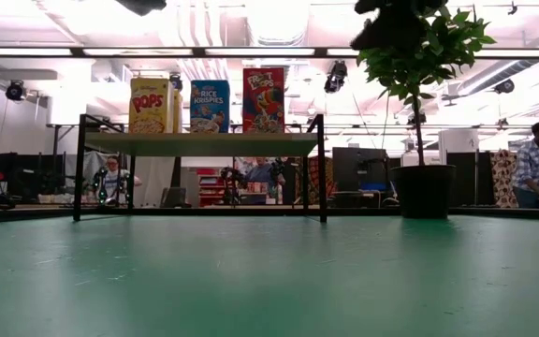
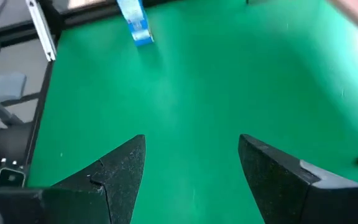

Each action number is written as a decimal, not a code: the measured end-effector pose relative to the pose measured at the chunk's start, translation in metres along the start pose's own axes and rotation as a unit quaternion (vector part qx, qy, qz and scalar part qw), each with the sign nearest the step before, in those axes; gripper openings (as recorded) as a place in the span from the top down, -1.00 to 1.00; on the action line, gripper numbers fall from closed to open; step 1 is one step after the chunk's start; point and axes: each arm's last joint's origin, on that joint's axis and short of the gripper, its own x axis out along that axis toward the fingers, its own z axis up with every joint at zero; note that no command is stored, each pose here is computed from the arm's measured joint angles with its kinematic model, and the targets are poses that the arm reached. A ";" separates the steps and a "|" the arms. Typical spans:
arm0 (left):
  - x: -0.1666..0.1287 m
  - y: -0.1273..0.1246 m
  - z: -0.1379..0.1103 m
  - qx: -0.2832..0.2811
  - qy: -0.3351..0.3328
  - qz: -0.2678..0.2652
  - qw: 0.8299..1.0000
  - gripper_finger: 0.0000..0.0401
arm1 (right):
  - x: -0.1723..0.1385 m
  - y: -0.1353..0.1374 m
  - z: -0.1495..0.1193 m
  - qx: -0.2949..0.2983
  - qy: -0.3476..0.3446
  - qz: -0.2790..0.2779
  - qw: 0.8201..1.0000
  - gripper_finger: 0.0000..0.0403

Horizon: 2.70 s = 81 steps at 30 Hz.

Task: Stack cereal on shelf
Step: Put the yellow cereal on the shelf

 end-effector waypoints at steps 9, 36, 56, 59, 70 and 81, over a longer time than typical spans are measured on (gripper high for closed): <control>-0.006 -0.001 -0.018 -0.009 -0.108 0.012 0.994 1.00 | -0.010 -0.001 -0.012 0.127 0.129 0.002 0.983 -0.22; -0.014 0.001 -0.014 -0.026 -0.157 0.016 0.987 1.00 | -0.052 0.088 -0.081 0.066 0.448 -0.038 0.891 -0.10; -0.014 0.001 -0.013 -0.002 -0.158 0.020 0.987 1.00 | -0.054 0.084 -0.085 0.051 0.454 -0.078 0.886 -0.10; -0.014 0.001 -0.013 -0.002 -0.158 0.021 0.987 1.00 | -0.053 0.083 -0.084 0.042 0.443 -0.085 0.891 -0.10; -0.014 0.001 -0.013 -0.001 -0.158 0.021 0.987 1.00 | -0.040 0.090 -0.093 0.025 0.456 -0.088 0.885 -0.10; -0.014 0.001 -0.013 0.003 -0.158 0.021 0.987 1.00 | -0.020 0.095 -0.107 -0.005 0.482 -0.107 0.870 -0.07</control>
